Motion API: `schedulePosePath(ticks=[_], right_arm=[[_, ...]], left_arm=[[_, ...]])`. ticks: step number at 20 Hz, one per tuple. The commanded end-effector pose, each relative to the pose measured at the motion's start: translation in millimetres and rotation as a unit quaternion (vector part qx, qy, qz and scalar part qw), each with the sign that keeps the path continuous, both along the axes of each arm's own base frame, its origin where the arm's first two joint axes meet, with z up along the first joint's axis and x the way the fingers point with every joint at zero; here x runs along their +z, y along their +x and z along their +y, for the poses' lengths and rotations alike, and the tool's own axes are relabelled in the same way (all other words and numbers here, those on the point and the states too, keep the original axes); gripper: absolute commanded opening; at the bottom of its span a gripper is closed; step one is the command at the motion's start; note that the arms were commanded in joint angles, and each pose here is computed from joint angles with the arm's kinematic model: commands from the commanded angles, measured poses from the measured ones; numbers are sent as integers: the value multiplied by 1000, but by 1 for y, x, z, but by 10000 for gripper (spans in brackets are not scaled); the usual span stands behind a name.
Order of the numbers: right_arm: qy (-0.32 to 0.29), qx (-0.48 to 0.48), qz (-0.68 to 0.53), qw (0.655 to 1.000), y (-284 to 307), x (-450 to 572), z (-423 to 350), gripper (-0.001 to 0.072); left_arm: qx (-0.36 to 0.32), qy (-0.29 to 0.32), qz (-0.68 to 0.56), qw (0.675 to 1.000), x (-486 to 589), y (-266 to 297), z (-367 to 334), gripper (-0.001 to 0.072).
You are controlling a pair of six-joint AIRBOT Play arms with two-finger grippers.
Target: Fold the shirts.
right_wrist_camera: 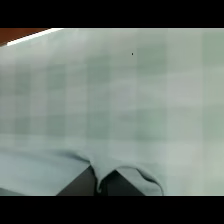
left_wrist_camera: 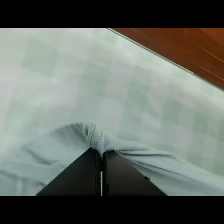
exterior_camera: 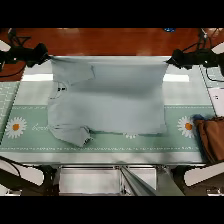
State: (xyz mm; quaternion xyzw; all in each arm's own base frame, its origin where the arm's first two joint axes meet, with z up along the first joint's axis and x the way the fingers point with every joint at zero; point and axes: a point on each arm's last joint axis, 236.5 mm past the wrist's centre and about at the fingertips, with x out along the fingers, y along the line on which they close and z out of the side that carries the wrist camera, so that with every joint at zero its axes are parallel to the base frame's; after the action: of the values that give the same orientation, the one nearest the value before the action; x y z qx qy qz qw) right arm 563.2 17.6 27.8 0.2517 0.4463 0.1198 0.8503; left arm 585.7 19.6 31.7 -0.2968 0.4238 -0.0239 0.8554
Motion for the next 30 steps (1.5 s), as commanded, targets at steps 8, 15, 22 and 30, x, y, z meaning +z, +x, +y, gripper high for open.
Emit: schedulePosePath(ticks=[8,15,22,30], right_arm=[[-14,137,192,972,-67,-64,16,25],[-72,137,303,940,-114,-82,-8,25],[-64,152,364,917,-149,-111,-2,25],[-61,145,345,926,-139,-117,5,27]], left_arm=[[-207,12,219,953,-80,-97,-8,13],[-227,-23,295,928,-105,-142,-13,13],[-238,-32,314,919,-104,-153,-15,14],[-227,-47,341,911,-102,-163,-18,21]])
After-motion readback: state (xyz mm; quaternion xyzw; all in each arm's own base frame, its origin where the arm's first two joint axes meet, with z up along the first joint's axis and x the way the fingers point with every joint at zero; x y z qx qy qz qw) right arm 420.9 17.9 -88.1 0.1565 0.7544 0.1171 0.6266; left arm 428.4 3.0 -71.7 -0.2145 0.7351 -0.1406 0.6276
